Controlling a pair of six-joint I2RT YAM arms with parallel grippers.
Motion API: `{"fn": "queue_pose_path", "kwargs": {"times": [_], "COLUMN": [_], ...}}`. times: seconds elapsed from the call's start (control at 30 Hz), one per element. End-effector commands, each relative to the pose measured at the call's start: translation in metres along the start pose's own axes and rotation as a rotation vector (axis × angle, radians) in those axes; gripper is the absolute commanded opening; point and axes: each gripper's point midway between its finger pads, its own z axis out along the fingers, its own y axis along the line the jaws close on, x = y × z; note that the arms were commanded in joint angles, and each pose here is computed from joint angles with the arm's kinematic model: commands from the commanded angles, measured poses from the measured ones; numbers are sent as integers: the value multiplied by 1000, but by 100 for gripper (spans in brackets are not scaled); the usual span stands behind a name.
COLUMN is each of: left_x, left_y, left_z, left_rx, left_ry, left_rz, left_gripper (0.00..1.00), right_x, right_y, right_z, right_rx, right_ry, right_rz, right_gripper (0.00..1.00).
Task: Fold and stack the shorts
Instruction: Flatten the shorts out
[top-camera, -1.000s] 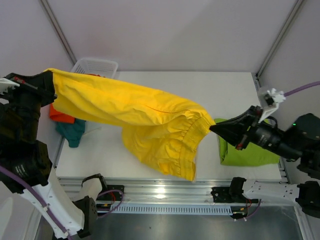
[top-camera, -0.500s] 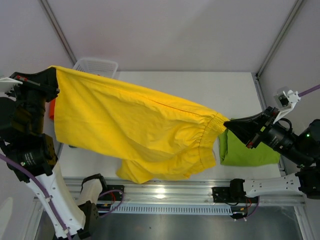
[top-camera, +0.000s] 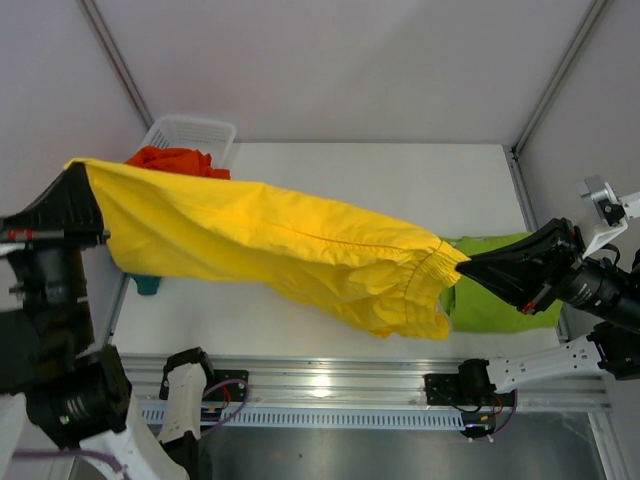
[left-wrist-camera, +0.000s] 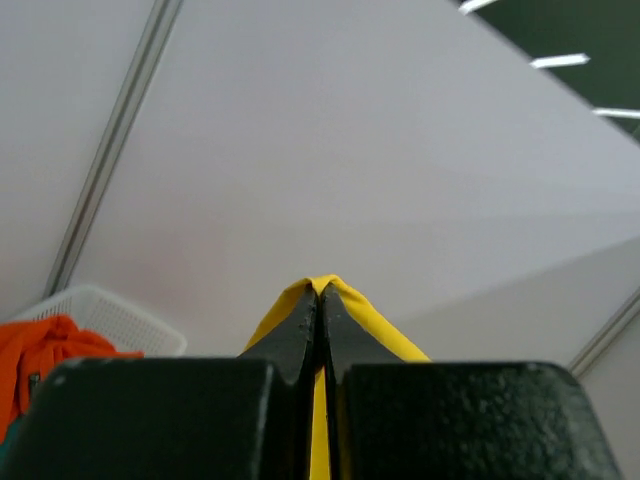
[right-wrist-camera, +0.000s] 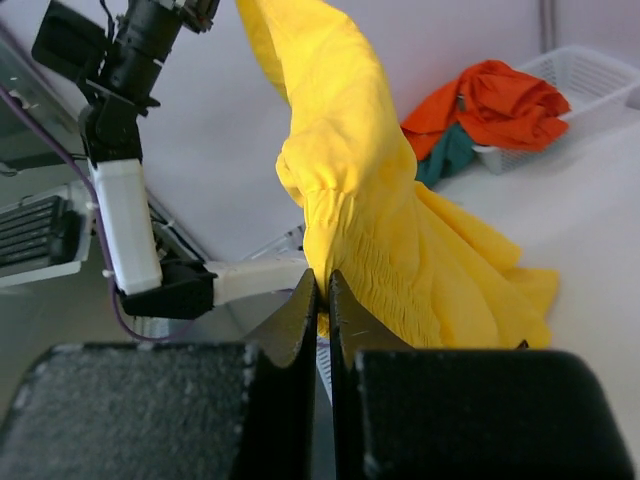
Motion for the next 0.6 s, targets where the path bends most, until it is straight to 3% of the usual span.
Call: {"fn": "queue_pose_path", "kwargs": {"times": [0.0, 0.1, 0.27, 0.37, 0.53, 0.57], "left_x": [-54, -60, -15, 21, 68, 76], "left_y": [-31, -35, -23, -3, 26, 29], "left_z": [-39, -41, 18, 57, 97, 100], "left_rx": [62, 70, 110, 116, 79, 68], "left_ry": [-228, -245, -36, 60, 166, 175], "left_rz": [50, 58, -33, -120, -174, -174], "left_gripper": [0, 0, 0, 0, 0, 0], "right_x": [-18, -22, -37, -48, -68, -60], "right_y": [31, 12, -59, -81, -121, -121], "right_z": [-3, 2, 4, -9, -27, -25], "right_rx": [-169, -54, 404, 531, 312, 294], "right_ry": [-55, -83, -172, -211, -213, -215], "right_rz": [12, 7, 3, 37, 245, 217], "right_gripper": [0, 0, 0, 0, 0, 0]}}
